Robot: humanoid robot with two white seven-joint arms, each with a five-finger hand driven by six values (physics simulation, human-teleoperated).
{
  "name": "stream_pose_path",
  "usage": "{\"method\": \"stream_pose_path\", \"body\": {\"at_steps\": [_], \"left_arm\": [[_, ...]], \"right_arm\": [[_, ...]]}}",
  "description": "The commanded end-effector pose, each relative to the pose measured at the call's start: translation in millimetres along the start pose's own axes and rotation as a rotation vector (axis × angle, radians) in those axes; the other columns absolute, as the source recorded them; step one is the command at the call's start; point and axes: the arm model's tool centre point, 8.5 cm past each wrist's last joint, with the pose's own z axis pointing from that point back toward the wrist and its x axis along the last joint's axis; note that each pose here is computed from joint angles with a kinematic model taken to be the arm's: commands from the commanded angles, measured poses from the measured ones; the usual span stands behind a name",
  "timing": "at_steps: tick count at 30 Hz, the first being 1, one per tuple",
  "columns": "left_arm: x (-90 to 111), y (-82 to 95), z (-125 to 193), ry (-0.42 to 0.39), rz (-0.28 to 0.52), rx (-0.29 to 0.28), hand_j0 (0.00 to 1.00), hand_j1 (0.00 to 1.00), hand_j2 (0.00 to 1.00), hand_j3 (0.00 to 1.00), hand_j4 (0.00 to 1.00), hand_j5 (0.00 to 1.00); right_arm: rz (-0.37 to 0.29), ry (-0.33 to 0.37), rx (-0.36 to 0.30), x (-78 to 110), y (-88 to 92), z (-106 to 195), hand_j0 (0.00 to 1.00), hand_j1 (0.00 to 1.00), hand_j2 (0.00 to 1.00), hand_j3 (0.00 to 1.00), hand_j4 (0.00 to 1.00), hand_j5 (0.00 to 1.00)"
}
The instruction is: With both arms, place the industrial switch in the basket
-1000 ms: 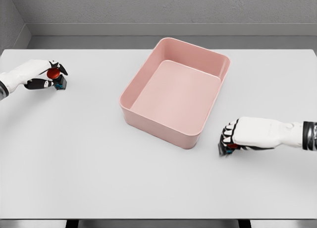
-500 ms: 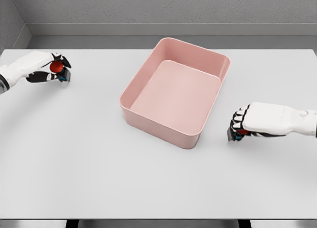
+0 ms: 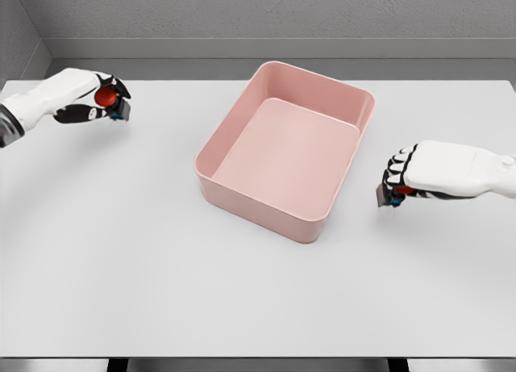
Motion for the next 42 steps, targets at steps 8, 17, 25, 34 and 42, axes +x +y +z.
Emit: {"method": "stream_pose_path", "body": {"at_steps": [8,17,25,34,42], "left_arm": [[14.6,7.6,-6.2,-0.049,-0.002,0.026,0.55,0.55,0.55,0.55,0.55,0.55],[37.1,14.4,-14.2,-0.118,-0.027,0.045,0.55,0.55,0.55,0.55,0.55,0.55],[52.4,19.6,-18.6,-0.164,-0.041,0.060,0.55,0.55,0.55,0.55,0.55,0.55],[69.8,22.9,-25.0,-0.214,-0.052,0.074,0.55,0.55,0.55,0.55,0.55,0.55],[85.8,24.4,-31.8,-0.260,-0.058,0.087,0.55,0.55,0.55,0.55,0.55,0.55]], "right_arm": [[0.037,0.027,-0.053,-7.7,-23.5,5.4,0.46,0.46,0.46,0.46,0.46,0.46],[0.066,0.049,-0.085,-14.6,-39.6,9.9,0.46,0.46,0.46,0.46,0.46,0.46],[0.083,0.009,-0.133,-10.0,-52.6,-8.7,0.46,0.46,0.46,0.46,0.46,0.46],[0.111,-0.049,-0.170,-3.4,-72.7,-36.8,0.46,0.46,0.46,0.46,0.46,0.46],[0.110,-0.086,-0.216,-4.5,-90.2,-67.6,0.47,0.47,0.47,0.47,0.47,0.47]]}}
